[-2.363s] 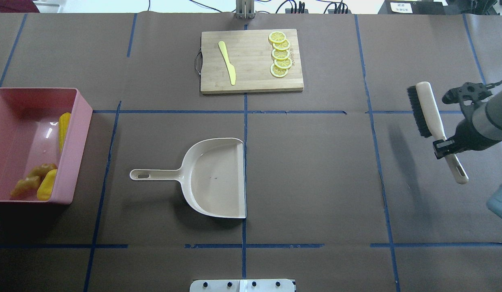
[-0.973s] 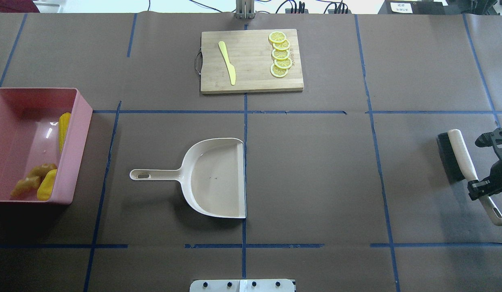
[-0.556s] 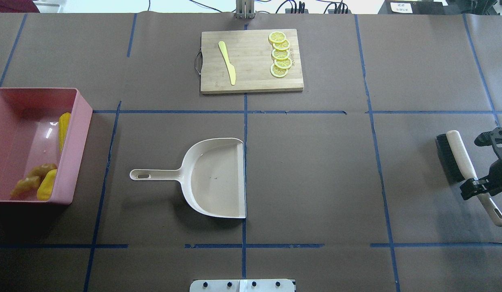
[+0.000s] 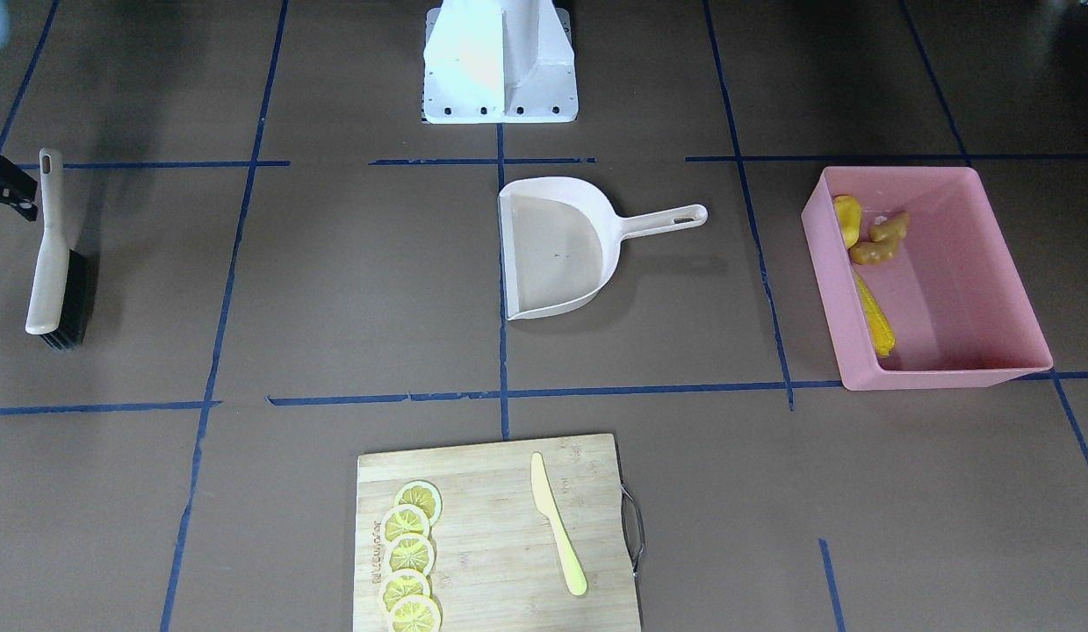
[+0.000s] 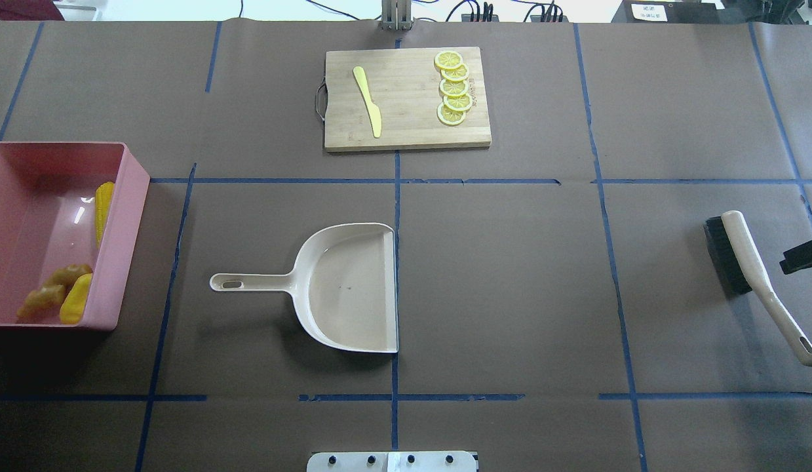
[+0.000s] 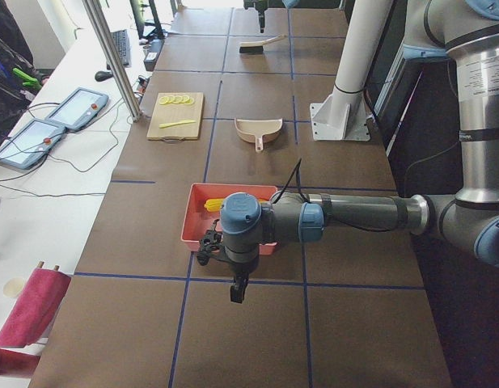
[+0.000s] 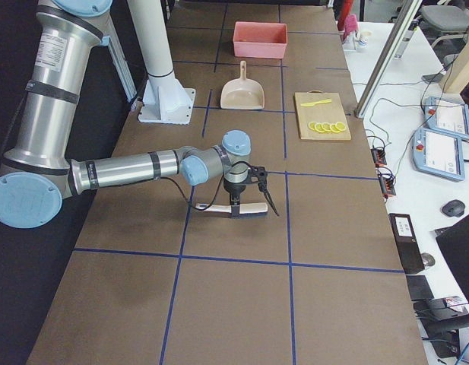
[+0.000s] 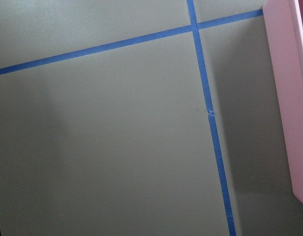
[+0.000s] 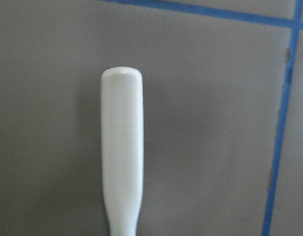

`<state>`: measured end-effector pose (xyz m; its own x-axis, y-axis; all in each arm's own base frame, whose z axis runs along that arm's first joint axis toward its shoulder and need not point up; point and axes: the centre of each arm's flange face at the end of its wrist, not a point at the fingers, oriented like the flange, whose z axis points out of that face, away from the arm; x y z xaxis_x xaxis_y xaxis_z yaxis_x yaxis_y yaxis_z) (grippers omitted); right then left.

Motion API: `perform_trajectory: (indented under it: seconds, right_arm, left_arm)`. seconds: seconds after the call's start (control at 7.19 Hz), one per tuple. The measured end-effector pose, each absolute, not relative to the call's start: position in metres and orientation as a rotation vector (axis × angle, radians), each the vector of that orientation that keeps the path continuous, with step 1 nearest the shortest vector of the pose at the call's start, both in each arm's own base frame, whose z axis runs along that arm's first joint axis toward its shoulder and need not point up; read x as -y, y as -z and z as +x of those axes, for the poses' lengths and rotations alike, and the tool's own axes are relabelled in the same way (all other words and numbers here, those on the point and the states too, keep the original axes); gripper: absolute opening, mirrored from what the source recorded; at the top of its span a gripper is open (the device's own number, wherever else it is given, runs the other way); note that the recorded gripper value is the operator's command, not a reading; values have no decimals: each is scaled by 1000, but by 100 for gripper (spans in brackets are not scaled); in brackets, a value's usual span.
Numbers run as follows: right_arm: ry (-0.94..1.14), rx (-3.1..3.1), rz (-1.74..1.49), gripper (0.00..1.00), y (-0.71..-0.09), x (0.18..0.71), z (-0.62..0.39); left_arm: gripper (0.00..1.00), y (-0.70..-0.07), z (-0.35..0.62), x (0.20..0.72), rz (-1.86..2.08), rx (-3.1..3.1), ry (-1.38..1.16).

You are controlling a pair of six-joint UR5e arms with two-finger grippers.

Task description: Sweep and dump trash into bin

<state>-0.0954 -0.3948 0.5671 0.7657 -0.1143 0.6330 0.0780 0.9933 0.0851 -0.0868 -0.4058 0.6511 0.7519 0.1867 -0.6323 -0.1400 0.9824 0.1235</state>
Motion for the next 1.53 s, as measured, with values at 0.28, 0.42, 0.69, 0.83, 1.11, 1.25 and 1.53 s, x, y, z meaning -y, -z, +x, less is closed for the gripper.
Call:
perform_trajectory:
  seconds: [0.28, 0.42, 0.69, 0.83, 1.11, 1.25, 1.53]
  right_arm:
    - [125, 650, 90, 100, -582, 401, -25]
    - [123, 646, 86, 100, -589, 398, 8]
    - [98, 678, 55, 100, -601, 384, 49]
    - [85, 683, 35, 100, -611, 379, 55]
    - [75, 687, 15, 100, -622, 375, 57]
    - [76, 688, 14, 100, -623, 375, 57]
    - [76, 689, 13, 100, -623, 375, 58]
  left_arm:
    - [100, -651, -85, 406, 70, -726, -175]
    - [100, -652, -83, 406, 69, -745, -173]
    - [100, -653, -82, 406, 67, -757, -173]
    - [100, -652, -82, 406, 70, -757, -174]
    - [100, -649, -82, 407, 75, -757, -177]
    - [100, -649, -82, 407, 76, -757, -178]
    - [100, -650, -82, 407, 72, -755, -176]
